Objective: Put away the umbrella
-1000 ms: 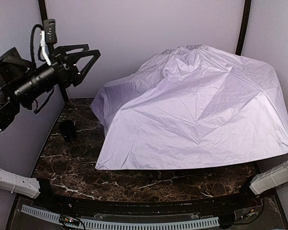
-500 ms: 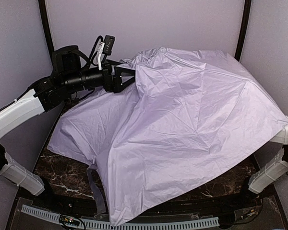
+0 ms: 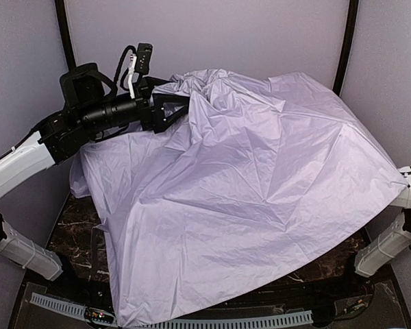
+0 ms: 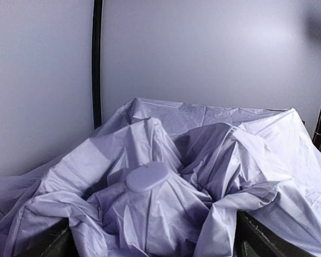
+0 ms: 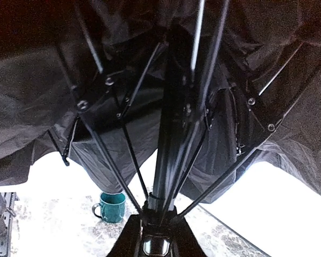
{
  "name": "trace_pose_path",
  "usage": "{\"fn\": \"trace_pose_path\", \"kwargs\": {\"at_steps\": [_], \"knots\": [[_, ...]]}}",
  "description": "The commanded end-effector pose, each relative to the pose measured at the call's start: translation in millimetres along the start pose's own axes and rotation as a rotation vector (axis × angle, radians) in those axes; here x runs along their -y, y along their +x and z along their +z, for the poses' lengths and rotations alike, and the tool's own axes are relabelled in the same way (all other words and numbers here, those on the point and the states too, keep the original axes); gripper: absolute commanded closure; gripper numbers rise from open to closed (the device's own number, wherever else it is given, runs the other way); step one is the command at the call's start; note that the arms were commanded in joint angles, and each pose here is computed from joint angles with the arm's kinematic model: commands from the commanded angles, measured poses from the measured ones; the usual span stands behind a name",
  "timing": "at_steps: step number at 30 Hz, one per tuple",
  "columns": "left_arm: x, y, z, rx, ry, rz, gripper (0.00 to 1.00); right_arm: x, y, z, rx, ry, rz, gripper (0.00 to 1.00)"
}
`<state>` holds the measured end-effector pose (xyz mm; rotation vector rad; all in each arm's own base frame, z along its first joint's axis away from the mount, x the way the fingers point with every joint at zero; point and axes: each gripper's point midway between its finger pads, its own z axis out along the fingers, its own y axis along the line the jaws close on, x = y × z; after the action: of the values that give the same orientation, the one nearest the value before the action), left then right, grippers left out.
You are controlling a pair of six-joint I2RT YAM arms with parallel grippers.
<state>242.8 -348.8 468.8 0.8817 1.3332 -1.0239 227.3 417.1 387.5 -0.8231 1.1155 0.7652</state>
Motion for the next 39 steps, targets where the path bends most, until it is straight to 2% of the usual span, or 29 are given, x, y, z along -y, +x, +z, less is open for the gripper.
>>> {"fn": "trace_pose_path", "kwargs": {"at_steps": [1, 7, 10, 12, 14, 18, 21, 23, 24, 25, 26, 35, 37, 39], "knots": [[7, 54, 30, -0.122, 0.111, -0.088, 0.08, -67, -48, -4, 0.16, -0.266, -0.016, 0.82], [18, 47, 38, -0.094, 0.179, -0.055, 0.29, -72, -29, 4, 0.117, -0.269, -0.029, 0.79], [23, 55, 37, -0.132, 0.203, -0.059, 0.5, -73, -21, 4, 0.059, -0.275, -0.047, 0.77], [25, 63, 35, -0.155, 0.211, -0.062, 0.54, -69, -20, 1, 0.049, -0.257, -0.048, 0.77], [26, 70, 30, -0.155, 0.212, -0.066, 0.65, -64, -18, -3, 0.049, -0.23, -0.048, 0.76], [31, 58, 19, -0.091, 0.212, -0.04, 0.87, -56, -9, -9, 0.025, -0.194, -0.038, 0.66], [31, 50, 13, -0.066, 0.189, -0.005, 1.0, -50, 2, -13, -0.016, -0.162, -0.031, 0.54], [28, 49, 9, -0.054, 0.162, 0.018, 1.0, -44, 6, -18, -0.038, -0.129, -0.02, 0.4], [26, 47, 7, -0.045, 0.147, 0.03, 1.0, -40, 11, -21, -0.052, -0.109, -0.015, 0.25], [24, 46, 5, -0.036, 0.126, 0.039, 1.0, -35, 16, -26, -0.068, -0.086, -0.009, 0.05], [20, 42, 2, -0.023, 0.1, 0.05, 1.0, -32, 18, -29, -0.079, -0.07, 0.001, 0.01], [-31, -1, -48, 0.079, -0.305, 0.166, 1.0, -4, 99, -98, -0.329, 0.019, 0.109, 0.0], [-41, -7, -61, 0.072, -0.392, 0.194, 1.0, 14, 107, -122, -0.37, 0.076, 0.143, 0.0], [-47, -8, -68, 0.041, -0.443, 0.238, 1.0, 37, 98, -149, -0.358, 0.134, 0.163, 0.0]]}}
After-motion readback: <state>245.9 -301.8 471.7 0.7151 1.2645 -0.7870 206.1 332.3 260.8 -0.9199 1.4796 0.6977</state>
